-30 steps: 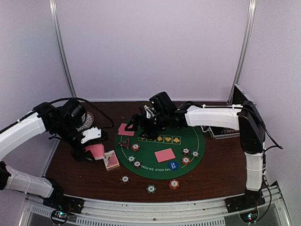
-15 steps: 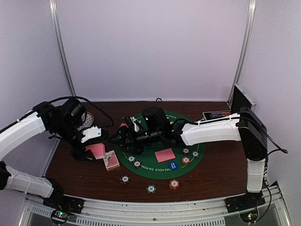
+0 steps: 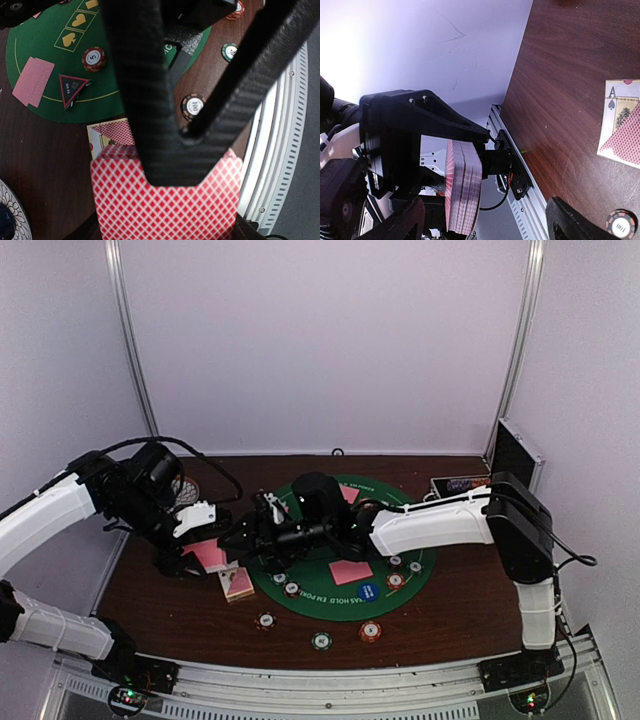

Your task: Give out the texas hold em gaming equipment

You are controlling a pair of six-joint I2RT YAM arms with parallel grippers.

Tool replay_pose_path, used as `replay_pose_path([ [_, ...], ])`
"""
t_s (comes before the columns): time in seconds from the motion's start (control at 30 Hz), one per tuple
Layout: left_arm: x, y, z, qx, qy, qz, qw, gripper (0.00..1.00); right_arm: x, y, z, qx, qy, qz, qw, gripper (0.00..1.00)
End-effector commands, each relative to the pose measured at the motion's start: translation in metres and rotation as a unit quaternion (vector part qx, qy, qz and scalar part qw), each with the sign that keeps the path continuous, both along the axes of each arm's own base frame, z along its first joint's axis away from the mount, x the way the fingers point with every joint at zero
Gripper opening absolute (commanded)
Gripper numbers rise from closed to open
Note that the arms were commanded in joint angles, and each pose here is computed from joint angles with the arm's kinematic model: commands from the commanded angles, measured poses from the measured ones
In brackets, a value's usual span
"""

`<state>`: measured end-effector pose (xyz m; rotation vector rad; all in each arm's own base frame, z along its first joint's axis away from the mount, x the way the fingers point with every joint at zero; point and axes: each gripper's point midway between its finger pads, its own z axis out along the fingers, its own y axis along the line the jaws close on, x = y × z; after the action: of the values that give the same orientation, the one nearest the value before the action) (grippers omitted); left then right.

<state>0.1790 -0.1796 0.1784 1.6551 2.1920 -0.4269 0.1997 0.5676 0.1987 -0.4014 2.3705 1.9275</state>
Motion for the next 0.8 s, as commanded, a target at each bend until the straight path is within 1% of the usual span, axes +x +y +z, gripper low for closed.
replay_pose_path([
  [0.0,0.004,-0.009,0.014,-0.027,-0.004,0.003,1.0,0.0,-0.007,0.013,0.021,0.037,-0.008,0.02,0.999,0.87],
  [0.47,0.005,-0.012,0.019,-0.033,-0.002,0.002,0.999,0.0,-0.014,0.04,0.008,0.044,0.028,0.059,0.997,0.84],
  [0.77,0.005,-0.012,0.018,-0.033,0.0,0.0,0.999,0.0,-0.011,0.043,0.004,0.037,0.035,0.064,0.997,0.82],
])
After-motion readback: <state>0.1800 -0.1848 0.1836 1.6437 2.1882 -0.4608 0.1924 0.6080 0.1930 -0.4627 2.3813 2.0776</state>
